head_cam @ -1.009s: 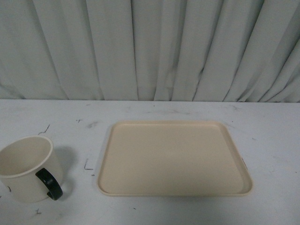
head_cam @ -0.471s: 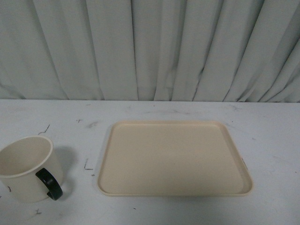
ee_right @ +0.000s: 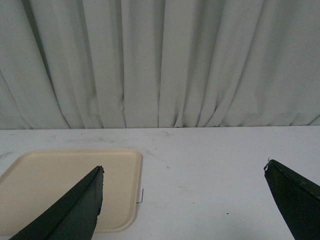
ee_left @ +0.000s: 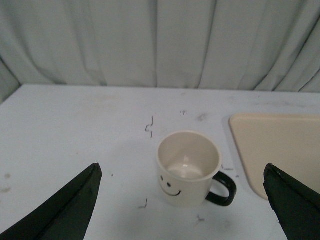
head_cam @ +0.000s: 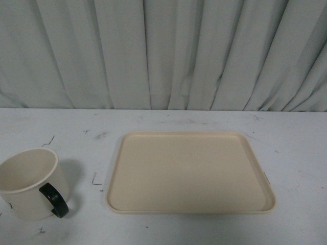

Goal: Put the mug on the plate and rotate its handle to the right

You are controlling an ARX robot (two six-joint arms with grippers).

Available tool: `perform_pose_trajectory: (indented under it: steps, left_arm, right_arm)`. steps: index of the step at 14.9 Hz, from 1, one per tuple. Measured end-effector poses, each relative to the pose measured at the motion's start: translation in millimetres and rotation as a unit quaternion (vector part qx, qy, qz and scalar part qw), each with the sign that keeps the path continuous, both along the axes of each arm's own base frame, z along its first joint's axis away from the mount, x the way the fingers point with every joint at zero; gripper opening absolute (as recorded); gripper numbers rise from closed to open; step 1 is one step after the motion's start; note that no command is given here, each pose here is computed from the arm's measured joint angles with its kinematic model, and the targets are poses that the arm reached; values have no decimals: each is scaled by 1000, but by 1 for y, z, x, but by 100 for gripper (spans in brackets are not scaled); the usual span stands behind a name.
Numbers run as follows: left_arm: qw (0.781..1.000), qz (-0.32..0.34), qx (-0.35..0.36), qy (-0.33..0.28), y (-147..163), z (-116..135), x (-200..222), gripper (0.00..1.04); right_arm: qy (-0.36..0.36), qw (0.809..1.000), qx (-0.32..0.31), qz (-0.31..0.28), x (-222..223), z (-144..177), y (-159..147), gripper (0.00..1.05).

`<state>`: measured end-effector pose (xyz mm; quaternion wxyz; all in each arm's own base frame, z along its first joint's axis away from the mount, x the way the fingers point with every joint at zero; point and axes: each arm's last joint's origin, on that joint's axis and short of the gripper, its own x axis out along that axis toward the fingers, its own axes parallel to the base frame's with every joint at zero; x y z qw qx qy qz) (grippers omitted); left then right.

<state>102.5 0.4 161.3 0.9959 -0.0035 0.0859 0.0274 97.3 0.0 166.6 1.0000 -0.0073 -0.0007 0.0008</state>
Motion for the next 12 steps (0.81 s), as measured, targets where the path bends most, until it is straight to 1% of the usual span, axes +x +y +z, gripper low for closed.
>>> perform_pose_trajectory:
  steps: [1, 2, 3, 4, 5, 6, 7, 8, 9, 11, 12]
  left_arm:
    - [1000, 17, -4, 24, 6, 10, 9, 98]
    - [999, 15, -15, 32, 12, 29, 24, 98]
    - [998, 10, -17, 66, 15, 43, 39, 98]
    - [992, -2, -25, 124, 17, 46, 59, 98]
    - [981, -9, -33, 190, 18, 39, 77, 98]
    - [970, -10, -40, 242, 19, 28, 91, 98]
    - [961, -11, -50, 271, 20, 21, 104, 98]
    - [958, -8, -49, 284, 21, 14, 119, 98]
    - [953, 5, -46, 299, 22, 2, 131, 98]
    - [938, 14, -54, 342, 21, -20, 140, 98]
    - [935, 21, -52, 350, 19, -25, 143, 98]
  right_arm:
    - [0, 1000, 0, -1, 0, 0, 0, 98]
    - [0, 1000, 0, -1, 0, 0, 0, 98]
    - [0, 1000, 0, -1, 0, 0, 0, 98]
    - [0, 1000, 0, -1, 0, 0, 0, 98]
    - [-1, 1000, 0, -1, 0, 0, 0, 98]
    - [0, 1000, 0, -1, 0, 0, 0, 98]
    - [0, 1000, 0, -1, 0, 0, 0, 98]
    - [-1, 1000, 0, -1, 0, 0, 0, 98]
    - [0, 1000, 0, -1, 0, 0, 0, 98]
    - [0, 1000, 0, -1, 0, 0, 0, 98]
    - [0, 1000, 0, -1, 0, 0, 0, 98]
